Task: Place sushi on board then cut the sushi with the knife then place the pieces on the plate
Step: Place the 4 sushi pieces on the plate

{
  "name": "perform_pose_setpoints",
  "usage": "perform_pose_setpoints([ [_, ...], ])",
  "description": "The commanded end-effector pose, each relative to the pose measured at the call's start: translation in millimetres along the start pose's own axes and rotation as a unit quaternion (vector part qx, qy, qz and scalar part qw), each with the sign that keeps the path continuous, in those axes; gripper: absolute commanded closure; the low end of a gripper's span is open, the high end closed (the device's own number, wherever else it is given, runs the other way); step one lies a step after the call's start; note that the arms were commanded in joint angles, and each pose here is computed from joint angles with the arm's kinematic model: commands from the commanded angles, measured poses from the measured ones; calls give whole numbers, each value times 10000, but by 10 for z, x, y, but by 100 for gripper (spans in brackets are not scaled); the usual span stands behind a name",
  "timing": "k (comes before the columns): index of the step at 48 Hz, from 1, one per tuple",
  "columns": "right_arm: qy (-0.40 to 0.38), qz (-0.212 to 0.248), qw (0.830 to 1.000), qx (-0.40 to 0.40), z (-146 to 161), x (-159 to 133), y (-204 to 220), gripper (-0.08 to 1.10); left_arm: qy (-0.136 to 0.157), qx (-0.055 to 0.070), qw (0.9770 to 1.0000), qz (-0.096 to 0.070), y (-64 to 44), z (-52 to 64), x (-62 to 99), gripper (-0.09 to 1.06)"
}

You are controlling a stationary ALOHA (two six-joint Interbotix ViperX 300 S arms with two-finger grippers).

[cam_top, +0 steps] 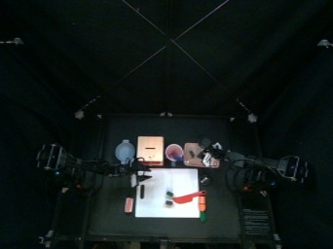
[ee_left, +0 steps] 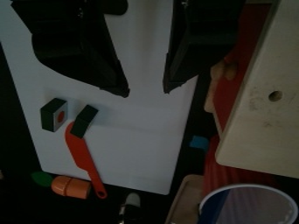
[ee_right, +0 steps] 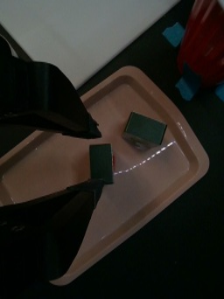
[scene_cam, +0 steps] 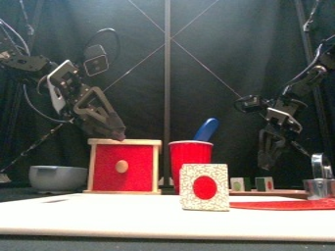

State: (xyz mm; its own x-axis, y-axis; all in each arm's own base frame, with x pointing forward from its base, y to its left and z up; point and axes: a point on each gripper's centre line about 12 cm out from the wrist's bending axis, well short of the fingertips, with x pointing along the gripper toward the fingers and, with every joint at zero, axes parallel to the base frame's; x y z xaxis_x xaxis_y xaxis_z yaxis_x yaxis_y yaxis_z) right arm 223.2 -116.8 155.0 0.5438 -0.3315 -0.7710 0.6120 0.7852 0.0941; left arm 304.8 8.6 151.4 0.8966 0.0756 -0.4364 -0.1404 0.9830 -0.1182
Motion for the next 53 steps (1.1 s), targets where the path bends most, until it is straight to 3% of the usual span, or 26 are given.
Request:
perform_pose_setpoints([
  [1, -332, 552, 9977, -218, 167, -129, 366, 23, -145, -31, 9999, -5, -8, 102, 22, 20],
  [11, -411, 1698, 9829, -582, 189, -248, 1184, 23, -145, -31, 9999, -5, -8, 102, 22, 20],
  [18, -324, 2159, 9740, -610, 139, -194, 1585, 22, -145, -31, 9999, -5, -8, 102, 22, 20],
  [41, 3, 2362, 9675, -903, 76, 272, 2223, 21, -136, -9, 9999, -17, -16, 95, 20, 20],
  [53, 102, 2427, 9658, -903, 61, 304, 2384, 13, -73, -1, 10000, -29, -23, 70, 16, 20],
])
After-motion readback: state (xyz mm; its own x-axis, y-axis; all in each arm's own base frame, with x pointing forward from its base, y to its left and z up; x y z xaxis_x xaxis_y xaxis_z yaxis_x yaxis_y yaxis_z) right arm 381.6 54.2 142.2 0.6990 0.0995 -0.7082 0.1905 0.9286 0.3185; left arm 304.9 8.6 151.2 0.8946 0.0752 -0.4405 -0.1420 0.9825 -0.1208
